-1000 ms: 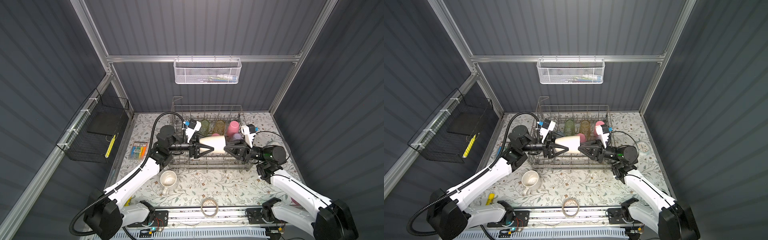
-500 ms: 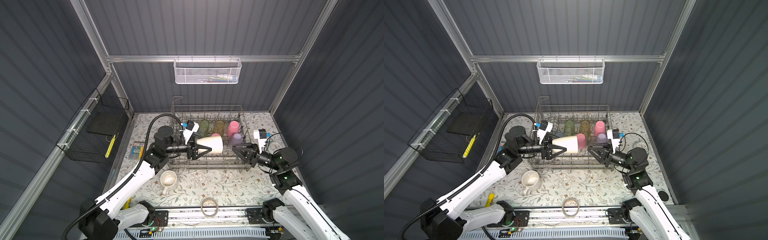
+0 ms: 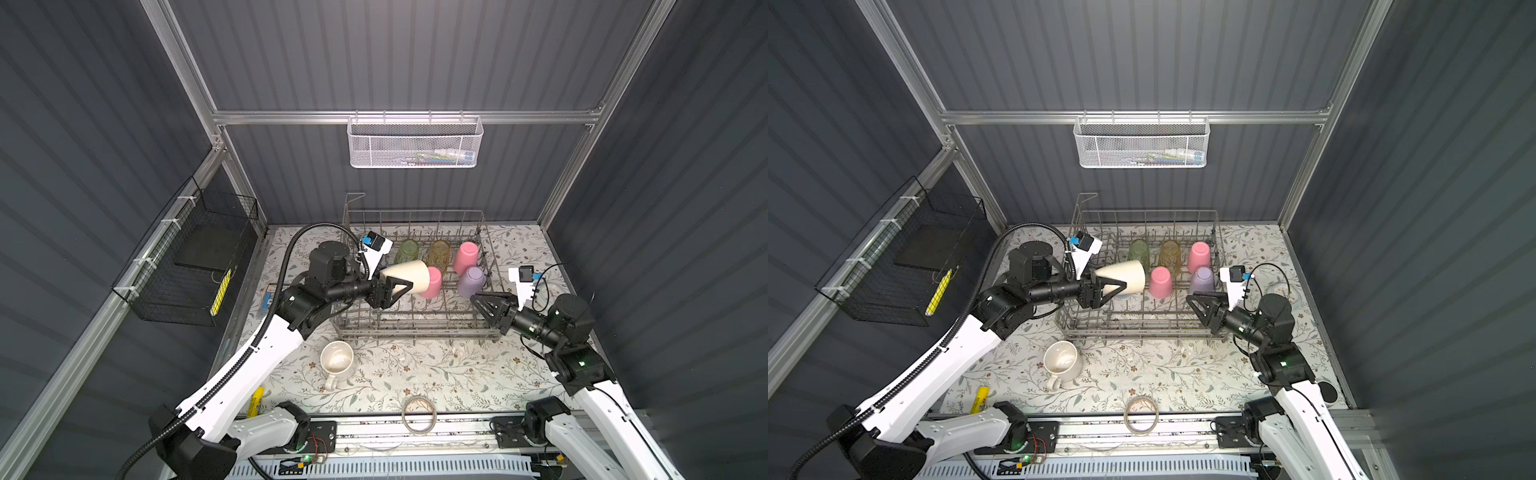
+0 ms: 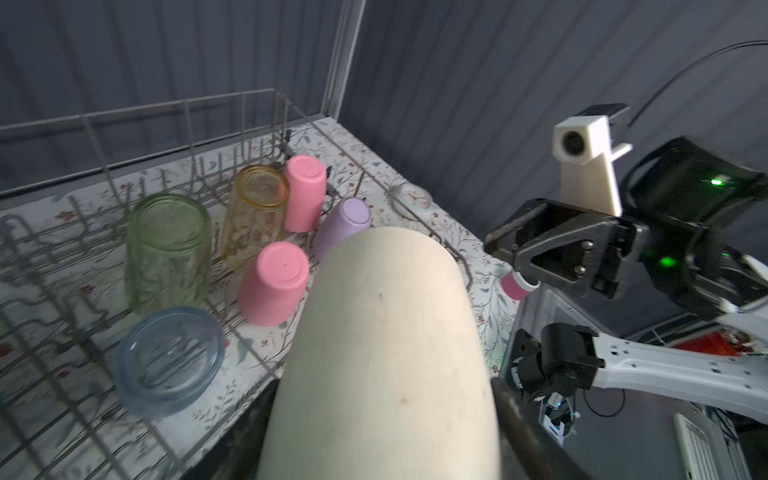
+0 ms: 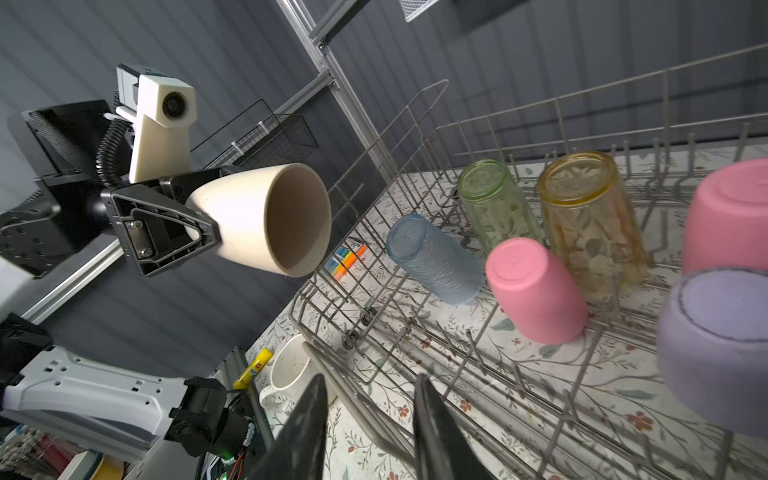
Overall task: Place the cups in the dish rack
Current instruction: 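Lower the cream mug upside down into the rack beside the blue cup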
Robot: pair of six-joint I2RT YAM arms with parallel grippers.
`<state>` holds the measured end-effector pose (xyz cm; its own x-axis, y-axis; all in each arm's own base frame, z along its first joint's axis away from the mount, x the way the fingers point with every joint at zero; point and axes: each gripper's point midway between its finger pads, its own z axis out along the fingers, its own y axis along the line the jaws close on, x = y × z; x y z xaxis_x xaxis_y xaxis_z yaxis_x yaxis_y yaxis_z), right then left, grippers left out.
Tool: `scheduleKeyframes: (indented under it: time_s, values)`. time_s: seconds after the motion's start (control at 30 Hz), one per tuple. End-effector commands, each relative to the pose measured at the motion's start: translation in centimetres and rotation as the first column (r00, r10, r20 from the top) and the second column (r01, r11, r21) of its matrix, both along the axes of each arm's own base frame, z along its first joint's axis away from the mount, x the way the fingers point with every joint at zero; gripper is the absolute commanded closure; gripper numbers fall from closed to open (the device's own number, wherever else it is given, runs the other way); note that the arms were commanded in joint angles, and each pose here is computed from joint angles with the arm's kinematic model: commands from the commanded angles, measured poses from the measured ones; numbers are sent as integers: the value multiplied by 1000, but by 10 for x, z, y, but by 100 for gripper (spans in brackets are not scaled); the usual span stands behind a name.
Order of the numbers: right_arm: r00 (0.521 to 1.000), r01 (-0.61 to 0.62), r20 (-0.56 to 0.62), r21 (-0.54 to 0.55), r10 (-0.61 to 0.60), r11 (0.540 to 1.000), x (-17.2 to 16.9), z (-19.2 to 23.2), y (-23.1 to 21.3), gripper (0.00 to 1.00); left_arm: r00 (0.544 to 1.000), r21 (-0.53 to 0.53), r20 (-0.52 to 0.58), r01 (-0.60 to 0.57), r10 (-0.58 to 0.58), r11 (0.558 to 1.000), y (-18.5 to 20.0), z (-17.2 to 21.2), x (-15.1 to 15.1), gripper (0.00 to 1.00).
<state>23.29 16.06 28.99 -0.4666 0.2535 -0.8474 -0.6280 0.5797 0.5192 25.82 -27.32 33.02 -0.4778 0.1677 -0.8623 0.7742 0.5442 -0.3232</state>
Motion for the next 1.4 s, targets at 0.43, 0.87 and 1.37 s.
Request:
scheduleKeyframes:
  time_s: [0.43, 0.87, 1.37]
  values:
    - [993, 110, -46, -58, -113, 992, 18, -13, -19, 64, 977, 415, -112, -119, 181, 902, 34, -81, 29, 40]
    - [993, 93, -65, -47, -96, 995, 25, -18, -18, 64, 965, 540, -167, -81, 201, 838, 38, -116, 33, 41]
    - [992, 97, -78, -38, -99, 995, 25, -23, -21, 64, 965, 618, -177, -46, 195, 785, 24, -134, 43, 40]
